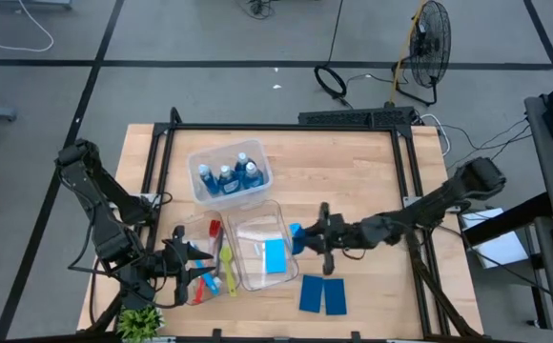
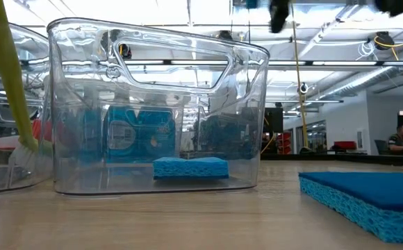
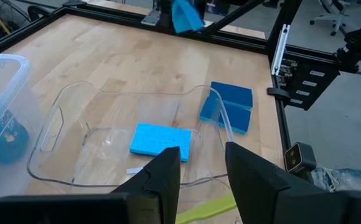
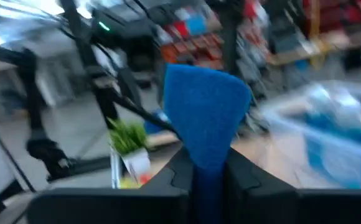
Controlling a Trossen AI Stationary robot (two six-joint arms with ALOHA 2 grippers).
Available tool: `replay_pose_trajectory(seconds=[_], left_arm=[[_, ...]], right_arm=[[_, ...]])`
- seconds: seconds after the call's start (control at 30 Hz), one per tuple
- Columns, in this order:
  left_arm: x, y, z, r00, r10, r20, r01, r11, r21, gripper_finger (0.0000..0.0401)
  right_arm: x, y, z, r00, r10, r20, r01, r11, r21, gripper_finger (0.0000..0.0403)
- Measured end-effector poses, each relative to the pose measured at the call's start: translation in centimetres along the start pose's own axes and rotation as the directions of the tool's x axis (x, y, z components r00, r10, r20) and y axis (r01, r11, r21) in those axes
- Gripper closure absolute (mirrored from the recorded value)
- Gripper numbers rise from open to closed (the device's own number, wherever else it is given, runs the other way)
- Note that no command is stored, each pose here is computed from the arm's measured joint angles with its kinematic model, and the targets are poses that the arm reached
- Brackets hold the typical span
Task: Pick & Place Kitchen Sink Supplies
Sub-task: Put the blue sponge wipe into the right transparent bin
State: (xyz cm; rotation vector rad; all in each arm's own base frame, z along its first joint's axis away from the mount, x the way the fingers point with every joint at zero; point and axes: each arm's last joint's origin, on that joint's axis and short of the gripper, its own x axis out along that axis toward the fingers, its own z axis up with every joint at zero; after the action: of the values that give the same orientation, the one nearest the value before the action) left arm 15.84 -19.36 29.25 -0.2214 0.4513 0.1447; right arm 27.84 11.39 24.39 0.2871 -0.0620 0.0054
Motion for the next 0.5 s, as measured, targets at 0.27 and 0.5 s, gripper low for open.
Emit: replay_pose_trajectory(seconds=[0.27,0.5], left_arm=[[0.0,0.0,0.0,1.0,0.0,0.0,0.0,1.0,0.0,0.0269],[0.0,0.0,0.0,1.0,0.0,-0.001,0.0,1.0,0.001,0.027]], right_arm=[[4.2,-1.5,-4.5,0.998,0.01,-0.066,-0.015,0.997,-0.078,0.0366],[5.2,-2.5,-6.5,0.994,-0.025,-0.105,0.023,1.0,-0.018,0.0327]])
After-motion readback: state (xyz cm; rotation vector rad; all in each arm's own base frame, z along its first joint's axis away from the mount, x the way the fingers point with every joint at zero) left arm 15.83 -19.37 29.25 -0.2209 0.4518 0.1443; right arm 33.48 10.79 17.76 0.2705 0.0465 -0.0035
